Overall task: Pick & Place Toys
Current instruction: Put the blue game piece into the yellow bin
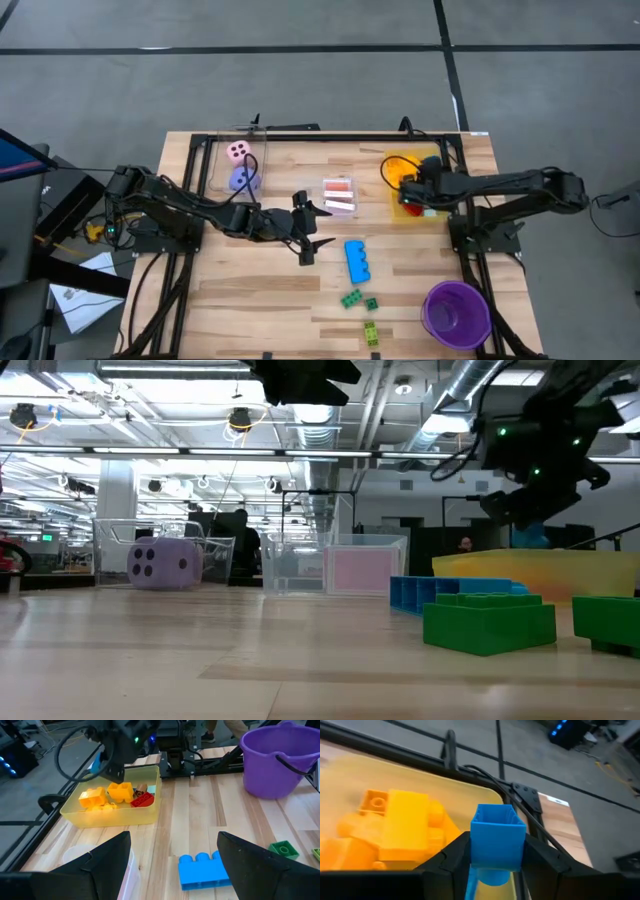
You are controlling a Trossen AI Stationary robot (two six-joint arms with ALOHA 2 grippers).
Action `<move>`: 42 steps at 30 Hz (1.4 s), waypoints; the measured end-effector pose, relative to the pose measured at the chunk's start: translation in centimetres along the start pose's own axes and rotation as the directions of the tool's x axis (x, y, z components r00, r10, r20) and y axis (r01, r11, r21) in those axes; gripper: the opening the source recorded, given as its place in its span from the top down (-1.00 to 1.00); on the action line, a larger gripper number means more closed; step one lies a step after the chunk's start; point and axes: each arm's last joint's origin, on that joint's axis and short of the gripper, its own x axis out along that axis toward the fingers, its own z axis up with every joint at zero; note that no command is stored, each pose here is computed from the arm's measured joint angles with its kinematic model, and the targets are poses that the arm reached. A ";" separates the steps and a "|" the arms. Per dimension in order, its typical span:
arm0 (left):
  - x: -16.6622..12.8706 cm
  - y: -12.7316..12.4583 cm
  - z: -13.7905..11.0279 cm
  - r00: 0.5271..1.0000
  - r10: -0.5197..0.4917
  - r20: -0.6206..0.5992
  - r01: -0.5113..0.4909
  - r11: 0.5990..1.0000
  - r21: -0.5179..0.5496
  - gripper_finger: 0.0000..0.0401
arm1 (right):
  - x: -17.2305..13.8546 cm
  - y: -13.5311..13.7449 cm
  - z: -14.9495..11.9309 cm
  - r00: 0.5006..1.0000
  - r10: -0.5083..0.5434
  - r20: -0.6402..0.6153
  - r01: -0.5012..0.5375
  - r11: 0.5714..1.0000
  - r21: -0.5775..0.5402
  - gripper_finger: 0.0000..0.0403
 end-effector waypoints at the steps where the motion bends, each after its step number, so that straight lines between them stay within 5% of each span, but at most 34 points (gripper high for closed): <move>1: 0.0 0.0 0.0 1.000 -0.001 0.000 0.001 1.000 0.000 -0.46 | 0.3 0.1 0.0 1.000 -0.015 -0.008 0.015 1.000 -0.007 0.29; 23: 0.0 0.0 0.0 1.000 0.003 -0.001 -0.003 1.000 0.001 -0.46 | 1.3 1.0 -0.7 0.996 -0.069 -0.049 0.064 0.994 -0.086 0.09; 31: 0.0 0.0 0.0 1.000 0.003 -0.001 -0.003 1.000 0.001 -0.46 | 0.5 1.1 -0.8 0.999 -0.046 0.022 0.049 0.991 -0.126 -0.01; 37: 0.0 0.0 0.0 1.000 0.002 -0.001 -0.002 1.000 0.001 -0.46 | -1.8 0.5 -0.4 0.992 0.083 0.098 -0.072 0.991 -0.114 -0.01; 42: 0.0 0.0 0.0 1.000 0.002 -0.001 -0.002 1.000 0.001 -0.46 | -5.2 0.0 0.2 0.932 0.311 0.185 -0.287 0.947 -0.146 0.01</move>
